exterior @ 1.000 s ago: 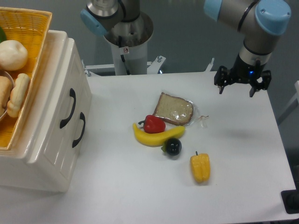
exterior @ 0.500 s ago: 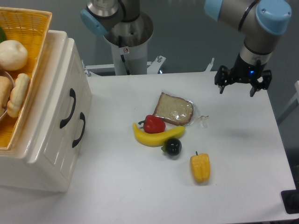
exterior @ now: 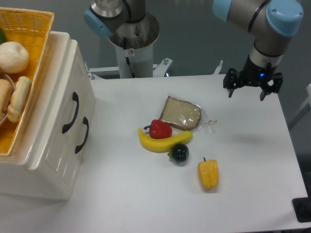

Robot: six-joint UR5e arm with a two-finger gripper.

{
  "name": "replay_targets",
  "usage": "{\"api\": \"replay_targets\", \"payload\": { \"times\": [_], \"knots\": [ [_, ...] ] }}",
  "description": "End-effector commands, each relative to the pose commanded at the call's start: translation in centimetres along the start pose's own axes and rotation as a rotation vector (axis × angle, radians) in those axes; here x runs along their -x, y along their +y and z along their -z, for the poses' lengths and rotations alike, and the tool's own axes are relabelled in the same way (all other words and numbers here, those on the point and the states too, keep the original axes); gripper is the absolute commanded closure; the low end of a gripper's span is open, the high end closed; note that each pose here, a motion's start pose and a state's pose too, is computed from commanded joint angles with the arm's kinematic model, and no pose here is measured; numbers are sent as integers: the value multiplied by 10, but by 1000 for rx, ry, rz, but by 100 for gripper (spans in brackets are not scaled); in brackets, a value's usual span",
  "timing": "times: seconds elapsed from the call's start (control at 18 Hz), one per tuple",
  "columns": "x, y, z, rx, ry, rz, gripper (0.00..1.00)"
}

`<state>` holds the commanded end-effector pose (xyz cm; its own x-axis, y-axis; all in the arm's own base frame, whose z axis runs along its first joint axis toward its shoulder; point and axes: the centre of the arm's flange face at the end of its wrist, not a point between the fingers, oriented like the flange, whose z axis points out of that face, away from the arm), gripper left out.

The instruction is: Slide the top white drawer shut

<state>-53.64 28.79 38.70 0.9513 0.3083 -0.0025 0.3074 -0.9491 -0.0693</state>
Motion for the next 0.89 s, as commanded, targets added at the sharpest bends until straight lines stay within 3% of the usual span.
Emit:
{"api": "replay_targets", "payload": {
  "times": [0.89],
  "knots": [
    [0,0,-1,1,1,0,0]
  ]
}}
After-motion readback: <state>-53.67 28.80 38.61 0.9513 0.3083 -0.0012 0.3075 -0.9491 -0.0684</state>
